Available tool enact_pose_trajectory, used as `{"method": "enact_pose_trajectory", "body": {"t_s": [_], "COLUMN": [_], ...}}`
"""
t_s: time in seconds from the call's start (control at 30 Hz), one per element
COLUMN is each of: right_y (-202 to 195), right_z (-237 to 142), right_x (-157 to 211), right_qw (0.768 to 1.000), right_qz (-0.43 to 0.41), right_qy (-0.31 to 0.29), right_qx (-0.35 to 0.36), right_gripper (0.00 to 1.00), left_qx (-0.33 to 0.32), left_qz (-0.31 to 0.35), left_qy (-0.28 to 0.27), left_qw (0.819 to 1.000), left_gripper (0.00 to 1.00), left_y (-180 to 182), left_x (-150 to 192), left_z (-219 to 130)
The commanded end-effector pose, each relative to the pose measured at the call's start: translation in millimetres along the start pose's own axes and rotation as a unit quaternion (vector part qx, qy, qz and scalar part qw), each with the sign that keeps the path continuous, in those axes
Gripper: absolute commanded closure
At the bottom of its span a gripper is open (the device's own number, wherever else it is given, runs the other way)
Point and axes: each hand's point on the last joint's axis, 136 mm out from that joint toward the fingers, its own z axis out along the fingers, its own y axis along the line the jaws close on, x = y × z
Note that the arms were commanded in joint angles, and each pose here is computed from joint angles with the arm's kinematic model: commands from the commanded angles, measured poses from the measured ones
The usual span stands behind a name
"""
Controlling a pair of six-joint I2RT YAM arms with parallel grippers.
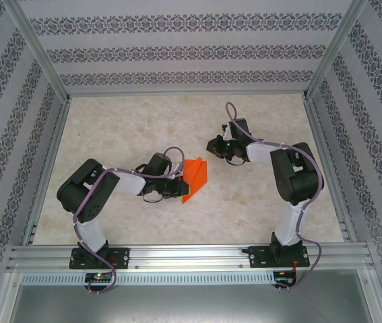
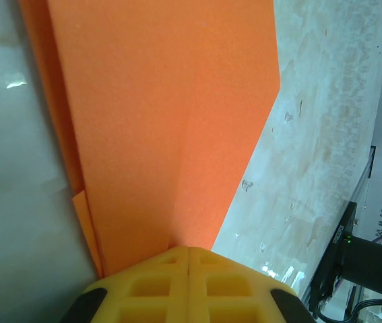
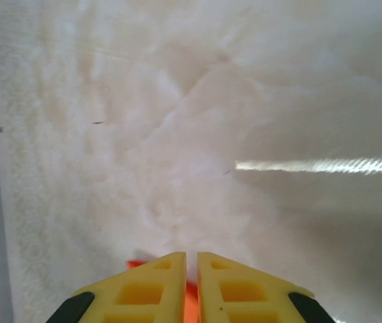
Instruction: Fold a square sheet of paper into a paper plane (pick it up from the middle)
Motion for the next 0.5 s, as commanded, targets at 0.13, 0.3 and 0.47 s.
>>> {"method": "enact_pose_trajectory", "body": {"t_s": [0.13, 0.3, 0.47], "right_y": [39, 30, -6], "right_z": [12, 30, 48], "right_x": [64, 98, 121], "right_qw": [0.996, 0.995, 0.994], "right_qz": [-0.043, -0.032, -0.02], "right_qy": [0.058, 0.082, 0.105], "right_qx": [-0.047, -0.041, 0.009], "right_gripper": [0.89, 0.9, 0.92], "left_qx": [-0.143, -0.142, -0.13], "left_qz": [-0.079, -0.077, -0.069], "left_qy": [0.065, 0.064, 0.06], "left_qw": [0.984, 0.985, 0.987], "left_gripper": [1.0, 1.0, 1.0], "left_y": [84, 82, 72], "left_x": [52, 50, 44], "left_z": [2, 2, 1]}}
